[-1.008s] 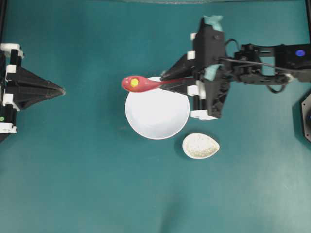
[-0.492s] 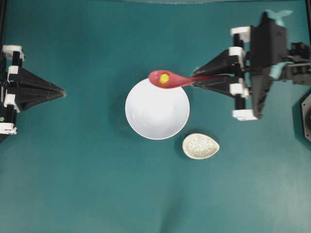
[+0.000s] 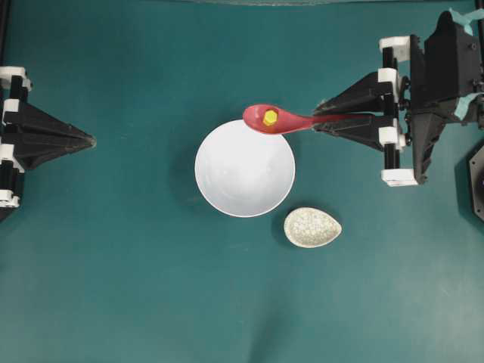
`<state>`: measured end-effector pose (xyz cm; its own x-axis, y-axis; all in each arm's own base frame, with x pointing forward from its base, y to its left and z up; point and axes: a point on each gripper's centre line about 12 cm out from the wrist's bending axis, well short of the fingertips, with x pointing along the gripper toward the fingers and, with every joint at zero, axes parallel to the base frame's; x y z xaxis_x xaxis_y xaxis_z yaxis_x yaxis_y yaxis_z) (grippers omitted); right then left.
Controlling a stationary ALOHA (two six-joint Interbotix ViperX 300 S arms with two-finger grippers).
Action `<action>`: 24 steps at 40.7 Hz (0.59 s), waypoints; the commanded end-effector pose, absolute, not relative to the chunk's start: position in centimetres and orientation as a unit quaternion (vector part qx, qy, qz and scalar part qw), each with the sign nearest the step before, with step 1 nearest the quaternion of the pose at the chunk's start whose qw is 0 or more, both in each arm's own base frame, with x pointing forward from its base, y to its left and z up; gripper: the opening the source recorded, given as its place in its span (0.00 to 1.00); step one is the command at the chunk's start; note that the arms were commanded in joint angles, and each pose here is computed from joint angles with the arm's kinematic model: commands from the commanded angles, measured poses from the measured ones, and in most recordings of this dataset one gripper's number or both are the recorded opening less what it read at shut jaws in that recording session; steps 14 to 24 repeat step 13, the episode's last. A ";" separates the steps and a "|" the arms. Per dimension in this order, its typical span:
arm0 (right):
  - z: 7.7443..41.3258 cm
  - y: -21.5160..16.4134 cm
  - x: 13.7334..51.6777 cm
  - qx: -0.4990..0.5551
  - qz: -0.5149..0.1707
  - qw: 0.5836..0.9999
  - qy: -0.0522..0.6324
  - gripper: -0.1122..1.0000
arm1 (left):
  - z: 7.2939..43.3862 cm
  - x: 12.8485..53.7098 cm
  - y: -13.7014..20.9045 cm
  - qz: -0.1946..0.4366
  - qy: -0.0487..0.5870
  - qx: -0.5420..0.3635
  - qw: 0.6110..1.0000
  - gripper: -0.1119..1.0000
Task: Scoop the yellow hexagonal prism block from the bowl with a spoon using the right arm.
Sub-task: 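Lift the spoon carrying the yellow block up out of the bowl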
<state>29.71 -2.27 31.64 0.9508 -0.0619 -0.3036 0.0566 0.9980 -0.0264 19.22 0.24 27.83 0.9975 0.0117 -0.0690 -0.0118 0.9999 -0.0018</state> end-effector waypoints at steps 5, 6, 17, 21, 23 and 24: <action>32.5 -2.3 29.7 -0.009 -0.031 0.990 0.140 0.30 | 28.9 19.5 0.3 0.007 0.023 0.001 1.000 0.10; 32.5 -2.2 29.7 -0.009 -0.030 0.989 0.142 0.30 | 28.9 19.5 0.3 0.007 0.023 0.001 1.000 0.10; 32.3 -2.3 29.7 -0.006 -0.030 0.989 0.147 0.30 | 28.7 19.6 0.3 0.006 0.026 0.000 1.000 0.10; 32.3 -2.3 29.7 -0.006 -0.030 0.989 0.147 0.30 | 28.7 19.6 0.3 0.006 0.026 0.000 1.000 0.10; 32.3 -2.3 29.7 -0.006 -0.030 0.989 0.147 0.30 | 28.7 19.6 0.3 0.006 0.026 0.000 1.000 0.10; 32.3 -2.3 29.7 -0.006 -0.030 0.989 0.147 0.30 | 28.7 19.6 0.3 0.006 0.026 0.000 1.000 0.10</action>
